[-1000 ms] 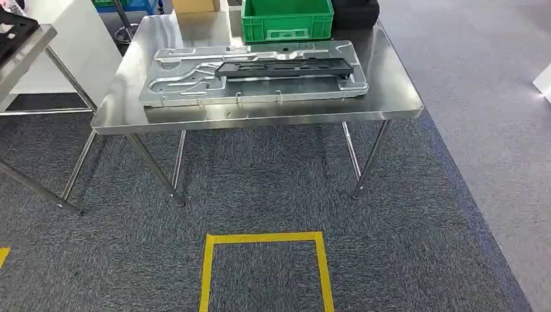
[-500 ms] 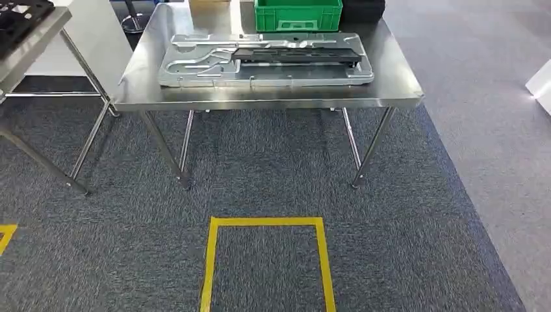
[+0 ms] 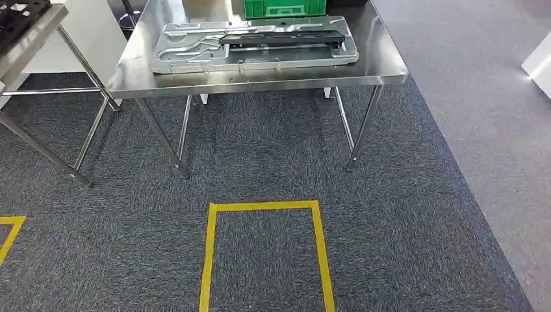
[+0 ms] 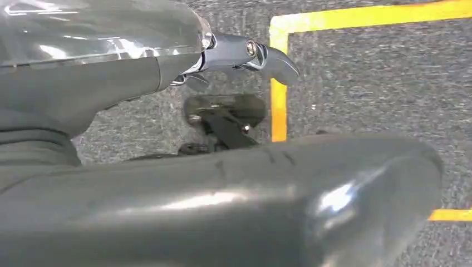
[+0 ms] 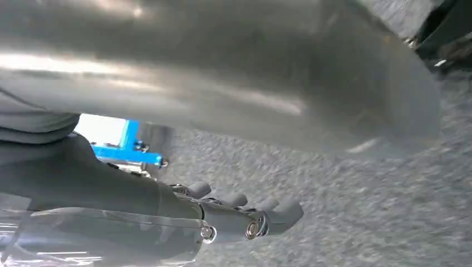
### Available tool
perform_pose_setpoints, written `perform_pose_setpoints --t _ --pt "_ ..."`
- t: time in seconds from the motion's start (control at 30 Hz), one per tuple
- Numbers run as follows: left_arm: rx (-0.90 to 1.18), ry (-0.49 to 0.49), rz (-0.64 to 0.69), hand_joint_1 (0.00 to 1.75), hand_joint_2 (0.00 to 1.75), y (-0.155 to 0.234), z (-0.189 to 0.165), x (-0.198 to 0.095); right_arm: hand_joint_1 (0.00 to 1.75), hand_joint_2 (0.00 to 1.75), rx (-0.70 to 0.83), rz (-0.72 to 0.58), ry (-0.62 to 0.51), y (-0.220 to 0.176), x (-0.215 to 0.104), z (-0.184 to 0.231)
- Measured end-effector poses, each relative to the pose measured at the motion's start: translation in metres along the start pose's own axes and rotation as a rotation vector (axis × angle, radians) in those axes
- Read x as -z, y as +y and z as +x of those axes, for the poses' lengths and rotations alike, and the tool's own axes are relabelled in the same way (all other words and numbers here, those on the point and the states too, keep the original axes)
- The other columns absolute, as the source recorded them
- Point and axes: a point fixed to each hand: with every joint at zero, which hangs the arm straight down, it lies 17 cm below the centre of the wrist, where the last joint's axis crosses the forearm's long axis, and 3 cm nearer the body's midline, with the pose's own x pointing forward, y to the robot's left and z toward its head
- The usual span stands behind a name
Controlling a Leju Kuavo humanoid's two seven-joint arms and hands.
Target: Take the parts from the cabinet and place them on the table.
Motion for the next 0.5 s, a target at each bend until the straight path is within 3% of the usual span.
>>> perform_pose_setpoints --t 0.5 --pt "0.002 -0.007 -0.019 0.00 0.00 -0.0092 0.0064 0.0035 0.00 0.00 0.013 0.001 -0.014 -0.0016 0.0001 0.0017"
